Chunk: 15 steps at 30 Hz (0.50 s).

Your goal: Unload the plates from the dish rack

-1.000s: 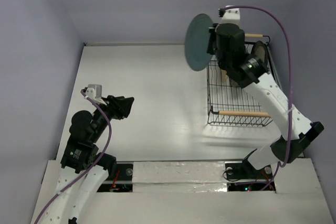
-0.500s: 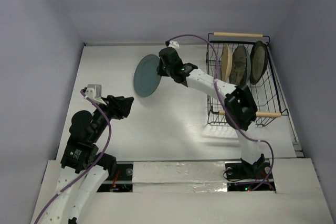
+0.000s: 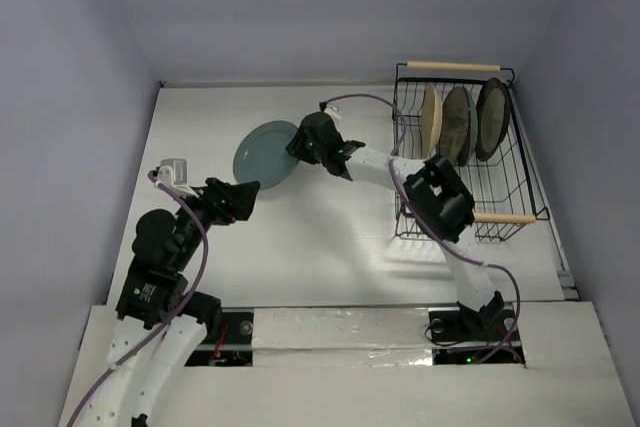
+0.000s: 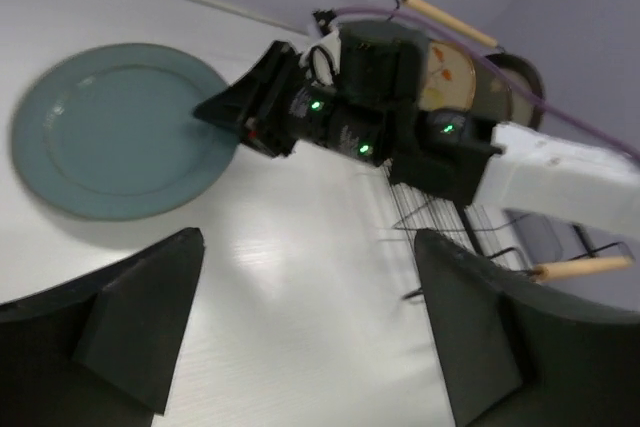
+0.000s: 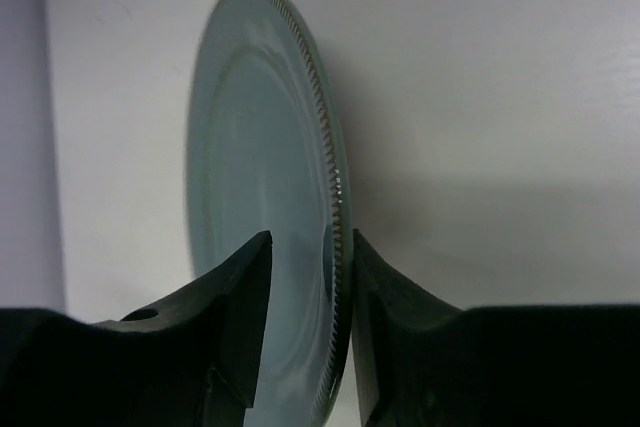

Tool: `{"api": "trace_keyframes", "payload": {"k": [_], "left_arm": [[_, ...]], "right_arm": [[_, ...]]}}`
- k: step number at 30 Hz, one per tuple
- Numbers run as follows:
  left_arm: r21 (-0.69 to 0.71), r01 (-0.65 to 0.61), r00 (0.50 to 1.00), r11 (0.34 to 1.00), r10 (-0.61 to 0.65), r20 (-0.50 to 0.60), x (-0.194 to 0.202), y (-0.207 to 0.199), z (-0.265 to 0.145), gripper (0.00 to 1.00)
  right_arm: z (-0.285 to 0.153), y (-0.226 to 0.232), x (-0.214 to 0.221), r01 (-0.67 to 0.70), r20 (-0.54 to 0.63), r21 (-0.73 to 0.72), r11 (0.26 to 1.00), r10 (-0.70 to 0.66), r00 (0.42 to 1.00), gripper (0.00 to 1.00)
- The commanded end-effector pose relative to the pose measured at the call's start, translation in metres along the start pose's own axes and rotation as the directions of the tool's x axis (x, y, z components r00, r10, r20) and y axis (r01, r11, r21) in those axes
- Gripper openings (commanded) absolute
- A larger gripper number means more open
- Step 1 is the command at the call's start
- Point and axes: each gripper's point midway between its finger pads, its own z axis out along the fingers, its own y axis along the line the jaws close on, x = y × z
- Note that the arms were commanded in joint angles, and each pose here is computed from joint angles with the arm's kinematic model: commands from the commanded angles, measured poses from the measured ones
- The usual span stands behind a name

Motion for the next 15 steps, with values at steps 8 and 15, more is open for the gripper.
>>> {"api": "trace_keyframes", "payload": {"k": [8, 15], "left_arm": [[0.200, 0.181, 0.974, 0.963, -0.204, 0.097, -0.069, -0.066, -0.001, 0.99], [0.198, 0.164, 0.969, 0.966, -0.196, 0.152, -0.086, -0.070, -0.009, 0.99]], "right_arm": [[-0.023, 0.032, 0.017, -0.031, -0.033, -0.158, 0.987, 0.026, 0.999, 0.85], [-0.044, 0.013, -0.003, 0.073, 0.028, -0.050, 0.996, -0.071, 0.997, 1.00]]}}
